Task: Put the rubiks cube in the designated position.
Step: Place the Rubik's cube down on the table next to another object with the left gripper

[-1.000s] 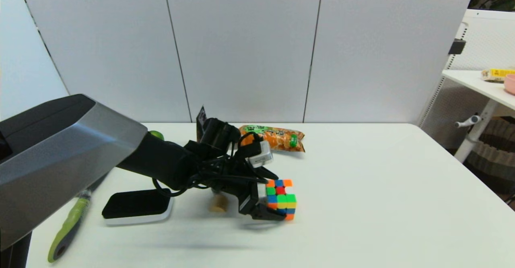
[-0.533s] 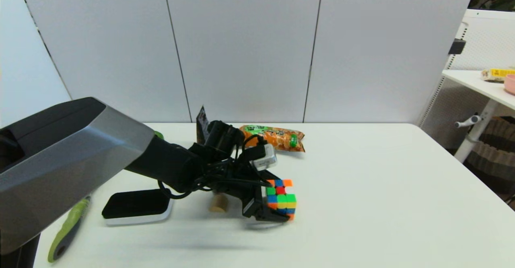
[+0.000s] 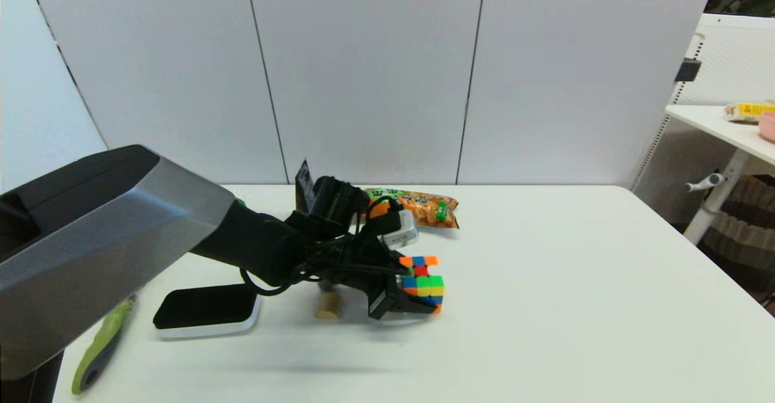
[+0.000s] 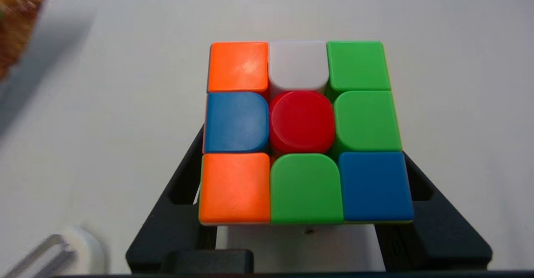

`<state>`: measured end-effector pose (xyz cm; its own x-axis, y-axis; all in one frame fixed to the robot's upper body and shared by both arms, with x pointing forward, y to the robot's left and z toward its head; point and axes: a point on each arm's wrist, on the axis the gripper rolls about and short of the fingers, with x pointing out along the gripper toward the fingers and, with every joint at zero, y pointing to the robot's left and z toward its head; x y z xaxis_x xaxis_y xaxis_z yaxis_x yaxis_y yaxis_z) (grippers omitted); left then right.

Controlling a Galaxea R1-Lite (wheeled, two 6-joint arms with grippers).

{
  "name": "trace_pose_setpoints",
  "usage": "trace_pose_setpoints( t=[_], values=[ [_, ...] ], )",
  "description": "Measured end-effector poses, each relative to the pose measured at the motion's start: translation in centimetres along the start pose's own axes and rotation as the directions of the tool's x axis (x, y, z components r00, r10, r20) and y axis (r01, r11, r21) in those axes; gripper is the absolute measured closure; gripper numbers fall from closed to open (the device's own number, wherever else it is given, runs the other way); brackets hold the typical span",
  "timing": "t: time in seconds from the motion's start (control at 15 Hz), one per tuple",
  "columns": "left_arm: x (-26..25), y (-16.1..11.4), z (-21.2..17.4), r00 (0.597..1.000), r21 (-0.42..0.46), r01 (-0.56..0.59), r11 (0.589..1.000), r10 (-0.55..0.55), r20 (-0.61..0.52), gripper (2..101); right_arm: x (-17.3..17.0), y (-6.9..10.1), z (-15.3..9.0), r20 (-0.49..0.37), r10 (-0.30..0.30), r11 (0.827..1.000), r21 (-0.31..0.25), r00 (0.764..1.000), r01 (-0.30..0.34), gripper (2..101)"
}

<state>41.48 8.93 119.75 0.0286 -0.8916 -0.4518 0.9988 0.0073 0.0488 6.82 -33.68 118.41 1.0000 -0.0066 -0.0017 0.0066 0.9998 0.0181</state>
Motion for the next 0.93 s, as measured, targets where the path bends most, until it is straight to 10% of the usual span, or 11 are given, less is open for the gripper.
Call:
trace_pose_setpoints(
  t=[0.47,0.93],
  values=[
    [-7.7,0.8,4.5,0.960,0.054,-0.279,0.959,0.277,0.041,45.7,0.0,0.0,0.0,0.000,0.000,1.000,0.000,1.000,0.000,5.0],
    [-25.1,3.2,1.6,0.688,-0.036,-0.725,0.687,0.725,-0.031,45.7,0.0,0.0,0.0,0.000,0.000,1.000,0.000,1.000,0.000,5.0]
  ],
)
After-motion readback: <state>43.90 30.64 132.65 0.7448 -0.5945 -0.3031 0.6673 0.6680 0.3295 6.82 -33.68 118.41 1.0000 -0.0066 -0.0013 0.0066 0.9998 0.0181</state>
